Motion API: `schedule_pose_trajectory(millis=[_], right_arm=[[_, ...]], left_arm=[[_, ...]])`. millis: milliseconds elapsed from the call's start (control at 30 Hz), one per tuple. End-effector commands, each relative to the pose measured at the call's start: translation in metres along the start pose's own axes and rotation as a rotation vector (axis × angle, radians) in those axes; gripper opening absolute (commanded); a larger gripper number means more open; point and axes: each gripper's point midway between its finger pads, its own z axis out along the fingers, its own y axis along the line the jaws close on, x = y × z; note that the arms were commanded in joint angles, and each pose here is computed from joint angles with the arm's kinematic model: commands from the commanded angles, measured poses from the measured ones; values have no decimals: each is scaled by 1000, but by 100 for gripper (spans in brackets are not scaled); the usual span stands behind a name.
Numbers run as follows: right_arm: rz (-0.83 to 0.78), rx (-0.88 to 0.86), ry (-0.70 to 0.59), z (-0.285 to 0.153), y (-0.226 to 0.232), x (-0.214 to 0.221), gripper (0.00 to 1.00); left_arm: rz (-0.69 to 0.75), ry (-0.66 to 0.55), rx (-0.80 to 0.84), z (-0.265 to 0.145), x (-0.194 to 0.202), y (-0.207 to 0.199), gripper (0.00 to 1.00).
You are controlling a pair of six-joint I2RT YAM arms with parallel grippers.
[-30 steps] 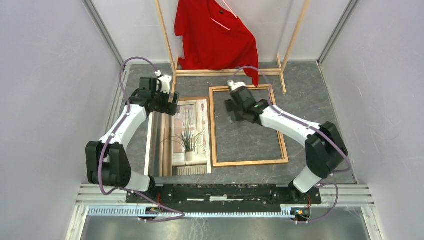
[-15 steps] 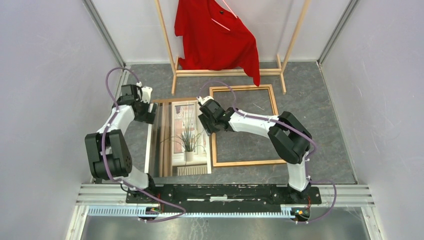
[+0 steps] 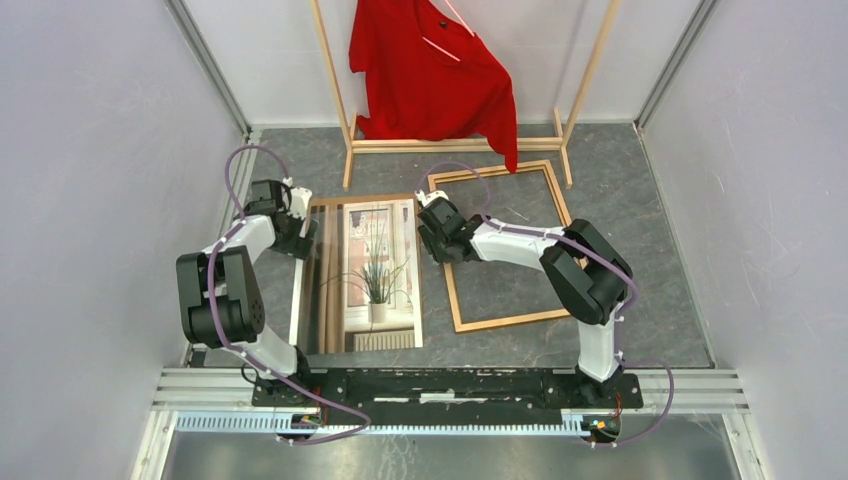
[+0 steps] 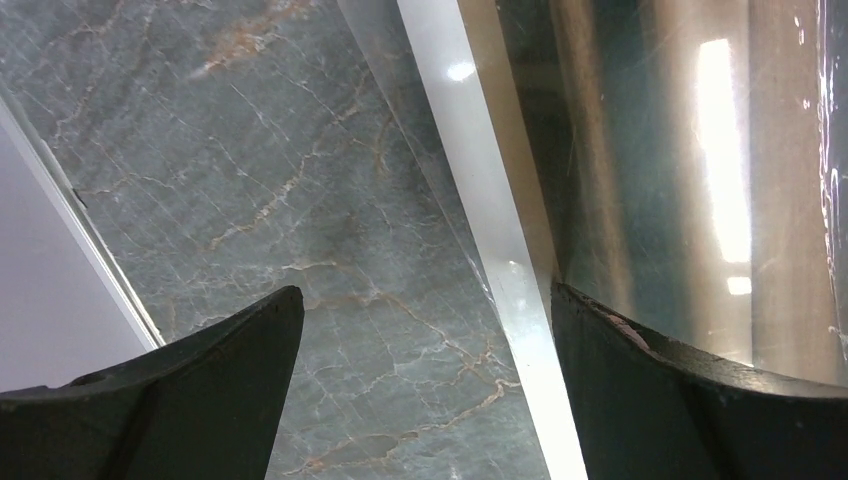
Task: Put the photo into the frame
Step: Adjust the photo frame at the center of the board.
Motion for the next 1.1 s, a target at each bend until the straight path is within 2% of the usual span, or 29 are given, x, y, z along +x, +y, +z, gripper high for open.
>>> schedule_pose_trajectory(millis=[0,133,267,467,767,900,1067], right_arm=[[20,-71,-38,-14,13,-17,62],[53,-151,-56,-25,32,-28,66],[106,-223,-23,-26,39,-15,68],[227,-420,11,-22,65,-5,69],[287,-414,-33,-16,72,-39,69],[287,-285,-68,-17,48,-53,71],[280,-136,-177,-51,11,-69,76]], left_arm=[[38,-18,-43,4,-6,11,100],[22,-48,-34,-5,-18,12,100],[23,-81,-38,-17,-27,20,100],[-5,-113,-65,-27,-41,42,100],[-22,-133,-82,-32,-57,55,100],[-22,-131,-70,-35,-57,55,100],[23,-102,-52,-37,-36,54,100]])
